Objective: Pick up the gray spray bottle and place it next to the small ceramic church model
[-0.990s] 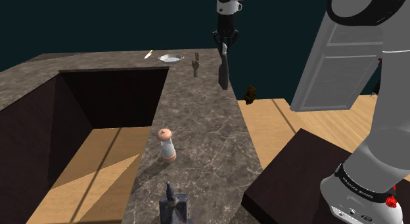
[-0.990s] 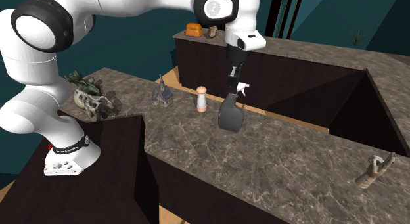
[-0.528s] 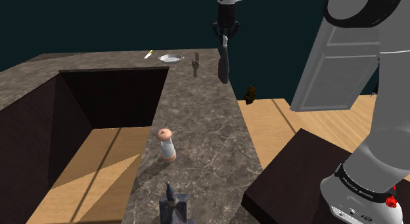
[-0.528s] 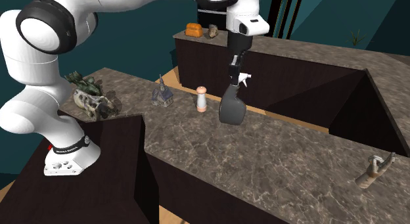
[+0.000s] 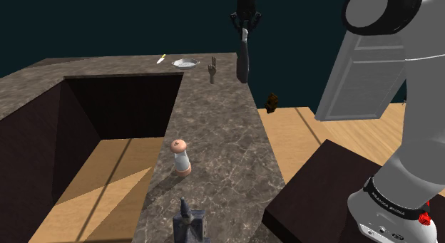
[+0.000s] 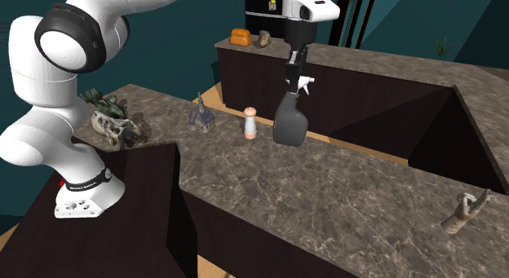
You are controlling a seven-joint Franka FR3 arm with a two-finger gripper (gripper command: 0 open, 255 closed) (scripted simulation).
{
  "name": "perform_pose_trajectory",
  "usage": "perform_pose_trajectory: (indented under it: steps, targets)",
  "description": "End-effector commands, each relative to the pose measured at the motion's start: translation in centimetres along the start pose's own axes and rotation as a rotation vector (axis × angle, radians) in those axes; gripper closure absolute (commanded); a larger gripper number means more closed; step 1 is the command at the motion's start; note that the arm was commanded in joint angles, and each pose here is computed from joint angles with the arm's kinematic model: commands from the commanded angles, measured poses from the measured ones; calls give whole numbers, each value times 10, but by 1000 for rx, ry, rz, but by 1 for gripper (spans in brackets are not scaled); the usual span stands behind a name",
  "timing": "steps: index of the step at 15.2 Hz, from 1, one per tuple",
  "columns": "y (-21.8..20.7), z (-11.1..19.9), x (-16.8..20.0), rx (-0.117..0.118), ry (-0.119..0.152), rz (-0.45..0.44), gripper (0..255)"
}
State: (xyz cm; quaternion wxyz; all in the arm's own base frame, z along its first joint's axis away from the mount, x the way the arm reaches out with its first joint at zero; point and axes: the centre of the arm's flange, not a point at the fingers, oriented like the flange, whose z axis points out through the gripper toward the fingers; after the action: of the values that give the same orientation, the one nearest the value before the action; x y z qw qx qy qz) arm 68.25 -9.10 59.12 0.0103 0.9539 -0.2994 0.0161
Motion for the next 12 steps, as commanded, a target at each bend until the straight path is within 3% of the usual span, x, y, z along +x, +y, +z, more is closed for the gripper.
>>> perform_pose_trajectory:
  steps: [1, 12]
  targets:
    - [0, -8, 0, 0, 0, 0, 255]
    - [-19, -13, -143, 0, 0, 0, 255]
